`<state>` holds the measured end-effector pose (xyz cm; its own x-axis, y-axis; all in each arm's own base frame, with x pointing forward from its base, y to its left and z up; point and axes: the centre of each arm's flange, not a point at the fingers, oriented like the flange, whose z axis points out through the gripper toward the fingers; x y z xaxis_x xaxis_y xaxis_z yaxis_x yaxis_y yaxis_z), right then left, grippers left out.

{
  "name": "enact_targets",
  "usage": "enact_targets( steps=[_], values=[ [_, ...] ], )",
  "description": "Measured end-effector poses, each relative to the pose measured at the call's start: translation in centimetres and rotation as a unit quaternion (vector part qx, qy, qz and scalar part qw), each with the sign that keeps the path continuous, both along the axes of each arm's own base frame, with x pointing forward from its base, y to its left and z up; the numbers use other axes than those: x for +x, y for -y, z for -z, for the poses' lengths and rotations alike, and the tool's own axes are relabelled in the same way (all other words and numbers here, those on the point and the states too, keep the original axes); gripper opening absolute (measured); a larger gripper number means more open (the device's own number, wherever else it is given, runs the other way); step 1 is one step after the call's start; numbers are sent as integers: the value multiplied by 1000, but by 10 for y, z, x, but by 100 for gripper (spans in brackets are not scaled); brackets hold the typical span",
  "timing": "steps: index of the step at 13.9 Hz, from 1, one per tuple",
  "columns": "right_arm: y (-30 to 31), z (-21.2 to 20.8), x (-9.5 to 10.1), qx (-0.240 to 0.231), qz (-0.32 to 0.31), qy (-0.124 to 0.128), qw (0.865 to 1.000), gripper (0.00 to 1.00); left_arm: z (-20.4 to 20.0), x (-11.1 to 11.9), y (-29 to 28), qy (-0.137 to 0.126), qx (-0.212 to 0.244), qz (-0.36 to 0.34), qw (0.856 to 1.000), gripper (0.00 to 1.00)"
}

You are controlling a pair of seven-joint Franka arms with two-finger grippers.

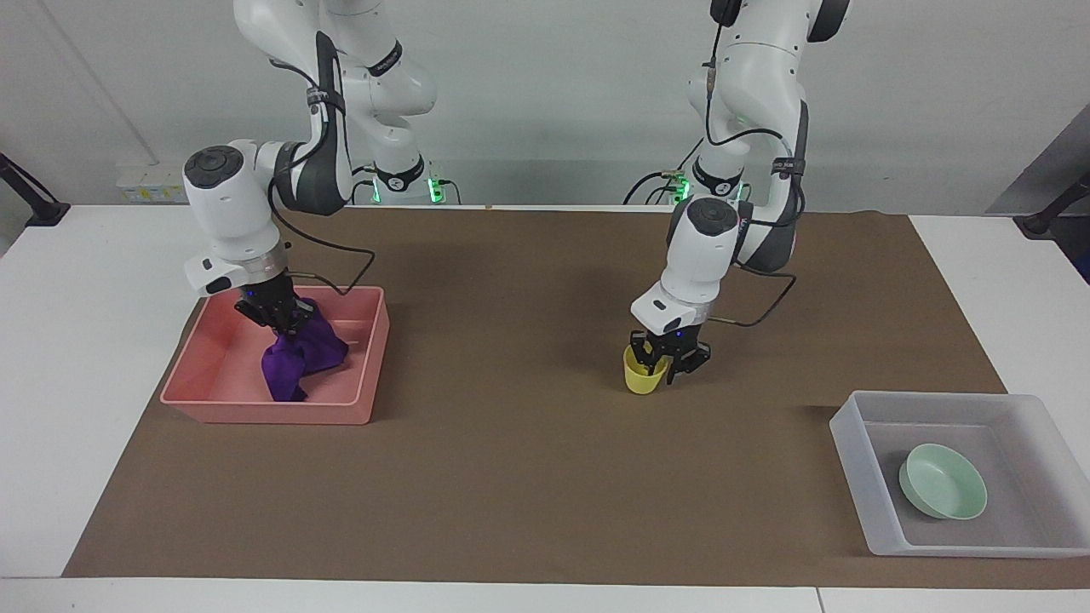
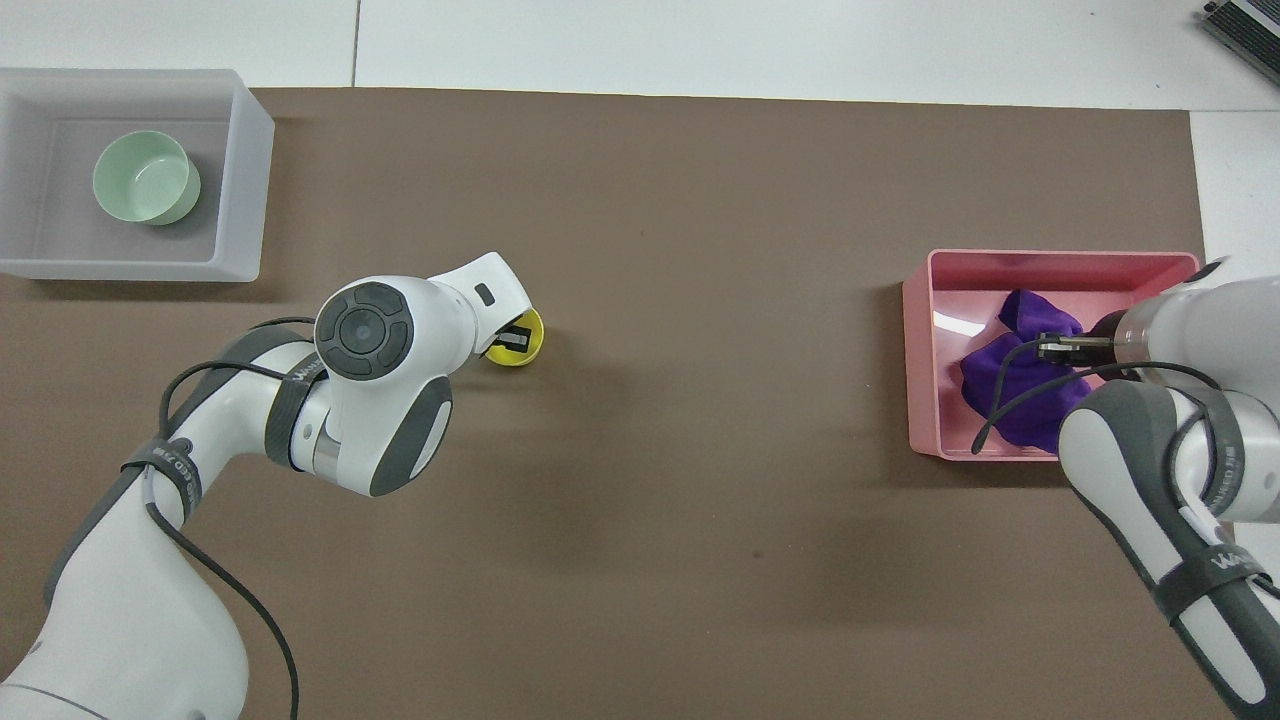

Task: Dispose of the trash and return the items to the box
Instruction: 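Drop the cloth into the pink bin while the left gripper grasps the cup, then carry the yellow cup into the green bowl with the left gripper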

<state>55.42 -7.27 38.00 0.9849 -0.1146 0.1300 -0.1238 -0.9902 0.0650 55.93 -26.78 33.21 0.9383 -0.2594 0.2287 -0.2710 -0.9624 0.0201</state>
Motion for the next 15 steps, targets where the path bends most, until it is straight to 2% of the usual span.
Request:
enact_targets(
  steps=[1, 3, 6, 8, 10, 12, 15],
  values=[
    [0, 5, 1, 0, -1, 3, 1000, 5, -5, 1, -2, 3, -1, -2, 1000, 7],
    [0, 15, 2, 0, -1, 3, 1000, 5, -22, 5, -12, 6, -2, -11, 1000, 4],
    [0, 21, 3, 0, -1, 5, 1000, 32, -64, 19, -57, 21, -8, -44, 999, 4],
    [-2, 18, 4, 0, -3, 7, 1000, 57, -92, 34, -101, 36, -5, -56, 998, 4],
    [-5, 6, 8, -1, -6, 13, 1000, 76, -112, 52, -145, 53, 1, -62, 997, 4],
    [-7, -19, 9, -1, -5, 7, 1000, 98, -124, 67, -188, 66, 8, -72, 995, 4],
    [-17, -67, 5, 1, 11, 5, 1000, 100, -135, 93, -250, 84, 17, -103, 991, 4]
  ],
)
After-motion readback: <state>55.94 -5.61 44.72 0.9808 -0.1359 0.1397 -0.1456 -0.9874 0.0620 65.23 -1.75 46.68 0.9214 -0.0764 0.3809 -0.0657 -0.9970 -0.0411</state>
